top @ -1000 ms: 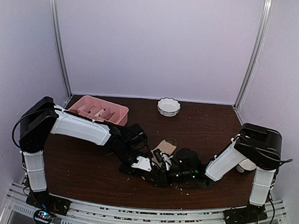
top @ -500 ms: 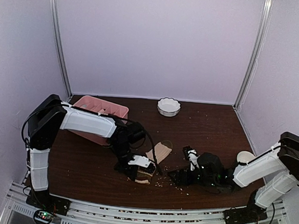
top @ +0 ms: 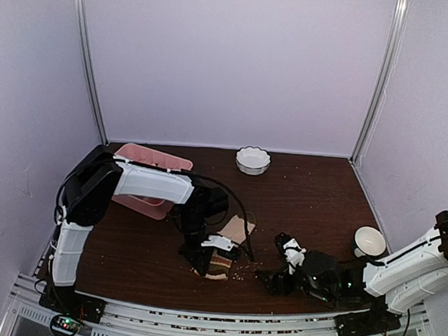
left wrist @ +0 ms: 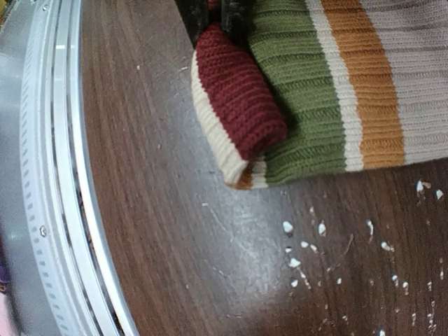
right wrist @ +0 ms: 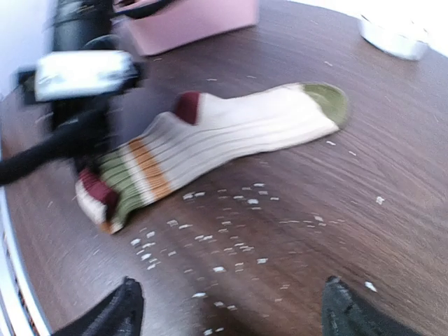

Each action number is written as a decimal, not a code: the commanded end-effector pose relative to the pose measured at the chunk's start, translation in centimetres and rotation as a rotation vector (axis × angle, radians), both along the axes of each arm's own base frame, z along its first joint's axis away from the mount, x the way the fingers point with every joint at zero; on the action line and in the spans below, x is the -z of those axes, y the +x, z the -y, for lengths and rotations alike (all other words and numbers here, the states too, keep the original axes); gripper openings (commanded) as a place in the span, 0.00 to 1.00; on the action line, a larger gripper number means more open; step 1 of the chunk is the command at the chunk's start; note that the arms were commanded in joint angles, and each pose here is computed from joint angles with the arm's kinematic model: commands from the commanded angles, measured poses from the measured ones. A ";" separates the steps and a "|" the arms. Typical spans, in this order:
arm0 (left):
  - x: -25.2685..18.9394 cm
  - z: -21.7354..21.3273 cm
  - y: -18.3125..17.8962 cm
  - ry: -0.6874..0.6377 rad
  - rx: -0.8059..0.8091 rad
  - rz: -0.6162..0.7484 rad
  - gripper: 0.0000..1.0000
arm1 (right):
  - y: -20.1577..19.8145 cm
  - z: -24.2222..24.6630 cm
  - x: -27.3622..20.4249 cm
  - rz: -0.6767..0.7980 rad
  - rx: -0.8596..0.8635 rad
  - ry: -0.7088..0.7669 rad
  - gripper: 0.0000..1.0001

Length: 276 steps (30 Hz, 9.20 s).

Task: Roll the socks
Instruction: Roll the sock at the center of the board.

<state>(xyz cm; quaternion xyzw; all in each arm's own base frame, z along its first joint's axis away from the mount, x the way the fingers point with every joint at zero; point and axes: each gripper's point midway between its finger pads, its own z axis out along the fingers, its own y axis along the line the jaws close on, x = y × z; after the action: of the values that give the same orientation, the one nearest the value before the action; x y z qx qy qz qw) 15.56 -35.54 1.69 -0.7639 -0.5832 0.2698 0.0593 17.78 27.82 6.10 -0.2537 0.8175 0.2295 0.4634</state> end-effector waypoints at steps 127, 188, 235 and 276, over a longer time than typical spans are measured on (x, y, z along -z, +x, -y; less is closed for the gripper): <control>0.4 -3.2 -1.0 0.175 -0.161 -0.382 0.01 | 1.9 5.4 0.9 0.182 0.308 0.000 0.99; -6.0 -1.5 6.5 -0.355 -0.299 0.266 0.61 | -1.9 -10.7 10.0 -0.188 -0.600 -0.298 0.00; 0.4 -2.1 3.8 -0.240 -0.034 0.433 0.02 | -0.4 -7.6 13.4 -0.588 -0.388 -0.130 0.07; 0.8 -1.5 1.9 0.034 -0.218 -0.335 0.00 | 7.5 4.1 -10.1 0.224 0.276 0.288 0.99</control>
<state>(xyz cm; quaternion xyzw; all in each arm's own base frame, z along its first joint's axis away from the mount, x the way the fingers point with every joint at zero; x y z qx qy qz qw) 16.45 -34.63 1.97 -0.6975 -0.6115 0.3612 0.0956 26.20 23.87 17.01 -0.0412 0.7400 0.2678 0.6156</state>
